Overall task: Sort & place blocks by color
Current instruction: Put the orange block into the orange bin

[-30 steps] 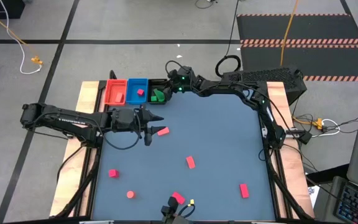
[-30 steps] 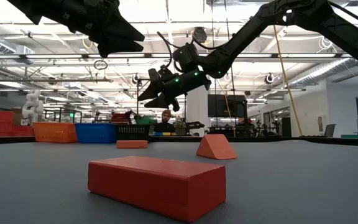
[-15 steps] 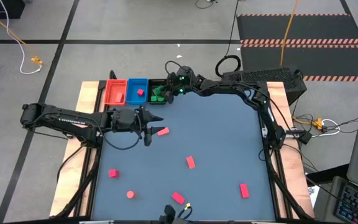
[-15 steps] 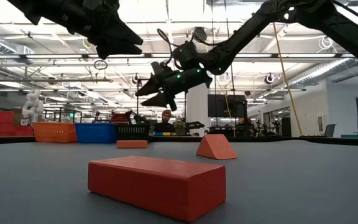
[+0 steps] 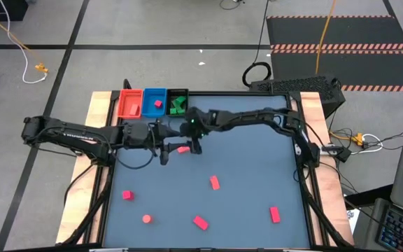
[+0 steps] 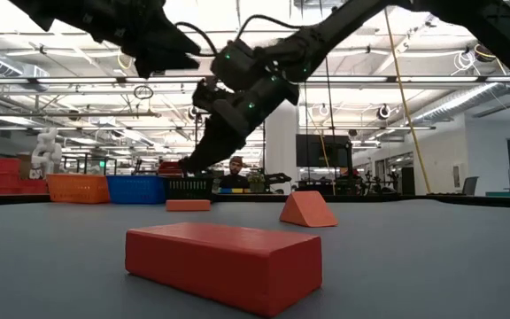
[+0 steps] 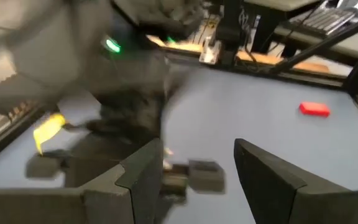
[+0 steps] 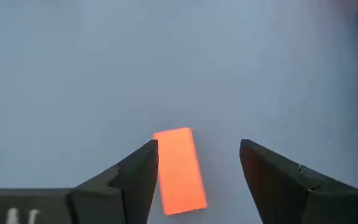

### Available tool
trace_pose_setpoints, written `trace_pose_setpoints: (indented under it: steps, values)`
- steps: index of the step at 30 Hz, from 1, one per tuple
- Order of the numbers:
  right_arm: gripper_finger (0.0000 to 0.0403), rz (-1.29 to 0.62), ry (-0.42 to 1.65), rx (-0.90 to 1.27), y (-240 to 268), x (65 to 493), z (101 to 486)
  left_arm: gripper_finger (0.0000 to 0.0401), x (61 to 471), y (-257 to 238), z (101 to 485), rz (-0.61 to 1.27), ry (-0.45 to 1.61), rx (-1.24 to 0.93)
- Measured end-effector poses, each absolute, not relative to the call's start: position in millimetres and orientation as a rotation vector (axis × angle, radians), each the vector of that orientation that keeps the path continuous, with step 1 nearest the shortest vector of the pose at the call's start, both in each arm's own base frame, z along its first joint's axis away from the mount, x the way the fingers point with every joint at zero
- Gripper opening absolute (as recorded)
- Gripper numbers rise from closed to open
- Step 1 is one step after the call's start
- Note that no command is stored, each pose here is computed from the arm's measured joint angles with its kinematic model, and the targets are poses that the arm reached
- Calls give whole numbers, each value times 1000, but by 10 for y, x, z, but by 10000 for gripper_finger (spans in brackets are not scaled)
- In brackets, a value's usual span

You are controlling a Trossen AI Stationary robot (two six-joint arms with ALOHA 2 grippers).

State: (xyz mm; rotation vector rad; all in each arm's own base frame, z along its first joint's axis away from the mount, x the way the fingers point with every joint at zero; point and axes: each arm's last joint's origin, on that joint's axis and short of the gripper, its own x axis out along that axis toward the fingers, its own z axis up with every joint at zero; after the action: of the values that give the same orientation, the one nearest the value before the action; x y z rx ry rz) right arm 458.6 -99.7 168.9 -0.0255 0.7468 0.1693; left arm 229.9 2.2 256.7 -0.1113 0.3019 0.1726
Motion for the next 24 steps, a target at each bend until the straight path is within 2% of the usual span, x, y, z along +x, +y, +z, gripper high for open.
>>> trace_pose_setpoints:
  steps: [6, 13, 24]
  values:
    - [208, 199, 772, -81, -793, 4612, 1672, 200, 2178, -37, 2683, 143, 263, -110]
    - [204, 171, 820, -111, -785, 4625, 1527, 200, 2073, -111, 2730, 106, 271, -103]
    - [227, 116, 860, -88, -799, 4631, 1420, 200, 2049, -146, 2721, 88, 290, -95]
